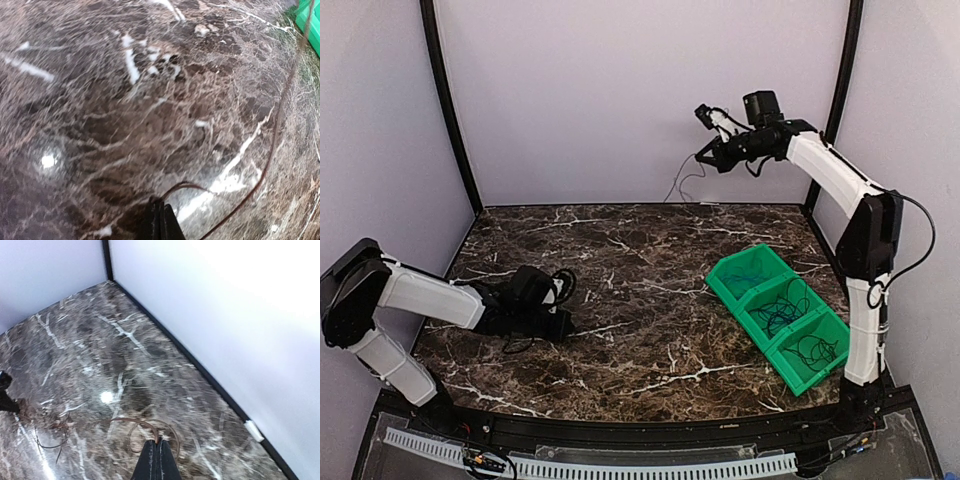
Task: Untangle the cables
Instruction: Untie one of the twisted cables from the twisted cables.
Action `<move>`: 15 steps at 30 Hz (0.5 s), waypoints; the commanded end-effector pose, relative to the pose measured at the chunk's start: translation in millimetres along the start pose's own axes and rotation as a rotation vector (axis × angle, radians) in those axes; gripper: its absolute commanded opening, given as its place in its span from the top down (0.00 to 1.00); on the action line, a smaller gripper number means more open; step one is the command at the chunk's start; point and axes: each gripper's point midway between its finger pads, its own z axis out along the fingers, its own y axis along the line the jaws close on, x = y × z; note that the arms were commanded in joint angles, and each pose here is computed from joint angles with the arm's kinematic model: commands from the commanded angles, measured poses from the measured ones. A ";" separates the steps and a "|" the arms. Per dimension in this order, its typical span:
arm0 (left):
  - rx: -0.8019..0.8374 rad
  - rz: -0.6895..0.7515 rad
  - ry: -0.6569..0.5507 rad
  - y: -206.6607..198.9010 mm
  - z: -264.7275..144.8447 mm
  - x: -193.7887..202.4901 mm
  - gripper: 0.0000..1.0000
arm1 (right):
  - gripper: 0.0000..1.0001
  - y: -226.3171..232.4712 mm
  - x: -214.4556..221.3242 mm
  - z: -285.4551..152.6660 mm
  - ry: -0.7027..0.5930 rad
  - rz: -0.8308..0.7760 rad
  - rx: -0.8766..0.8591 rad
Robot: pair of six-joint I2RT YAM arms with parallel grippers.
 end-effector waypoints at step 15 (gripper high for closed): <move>-0.339 -0.329 0.040 77.9 -47.3 72.0 1.00 | 1.00 -118.7 -62.8 -136.0 -0.250 0.024 0.393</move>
